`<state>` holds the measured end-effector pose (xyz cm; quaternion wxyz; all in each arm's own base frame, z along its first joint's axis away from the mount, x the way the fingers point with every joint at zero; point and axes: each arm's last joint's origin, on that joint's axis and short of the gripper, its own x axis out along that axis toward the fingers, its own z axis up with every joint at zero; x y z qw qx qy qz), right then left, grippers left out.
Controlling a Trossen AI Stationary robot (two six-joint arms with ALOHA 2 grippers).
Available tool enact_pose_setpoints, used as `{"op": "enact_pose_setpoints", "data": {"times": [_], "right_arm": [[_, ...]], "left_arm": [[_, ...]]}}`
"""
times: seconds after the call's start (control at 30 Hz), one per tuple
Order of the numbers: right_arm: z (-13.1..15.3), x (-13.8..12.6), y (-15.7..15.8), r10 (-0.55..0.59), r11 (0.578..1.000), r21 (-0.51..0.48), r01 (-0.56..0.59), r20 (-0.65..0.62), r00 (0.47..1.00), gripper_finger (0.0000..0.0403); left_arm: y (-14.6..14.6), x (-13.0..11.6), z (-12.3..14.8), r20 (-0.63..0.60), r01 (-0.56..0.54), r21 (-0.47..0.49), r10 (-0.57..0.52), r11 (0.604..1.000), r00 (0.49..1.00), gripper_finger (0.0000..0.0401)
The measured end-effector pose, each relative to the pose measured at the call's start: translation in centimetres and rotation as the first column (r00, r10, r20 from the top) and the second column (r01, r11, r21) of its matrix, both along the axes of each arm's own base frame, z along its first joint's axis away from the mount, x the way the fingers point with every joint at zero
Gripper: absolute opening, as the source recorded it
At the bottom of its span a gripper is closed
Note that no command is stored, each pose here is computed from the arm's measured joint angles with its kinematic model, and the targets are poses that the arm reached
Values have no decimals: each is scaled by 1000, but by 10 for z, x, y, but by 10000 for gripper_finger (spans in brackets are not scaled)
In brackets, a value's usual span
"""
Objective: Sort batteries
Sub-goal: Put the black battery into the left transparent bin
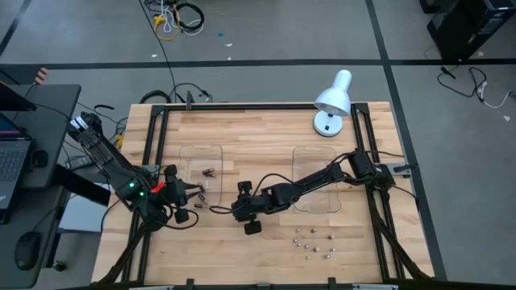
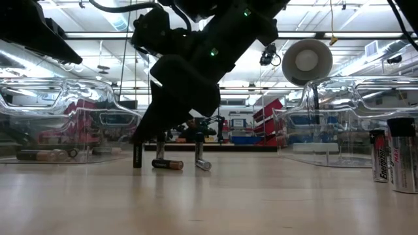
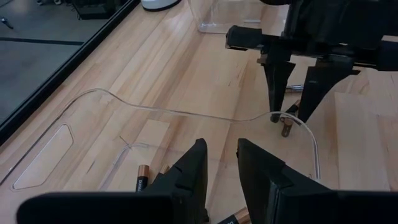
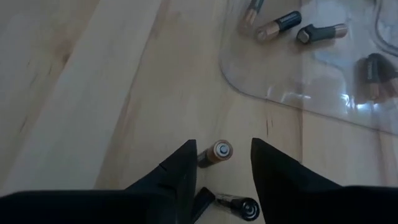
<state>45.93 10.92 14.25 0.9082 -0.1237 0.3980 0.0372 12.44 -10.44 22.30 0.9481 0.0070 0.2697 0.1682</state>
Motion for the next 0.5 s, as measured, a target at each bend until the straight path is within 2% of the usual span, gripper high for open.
{"op": "enact_pose_setpoints", "data": {"times": [0.5], "right_arm": [[0, 0, 1, 42, 999, 10, -42, -5, 999, 48]], "left_arm": [[0, 0, 0, 5, -4, 4, 4, 1000, 1000, 88]]}}
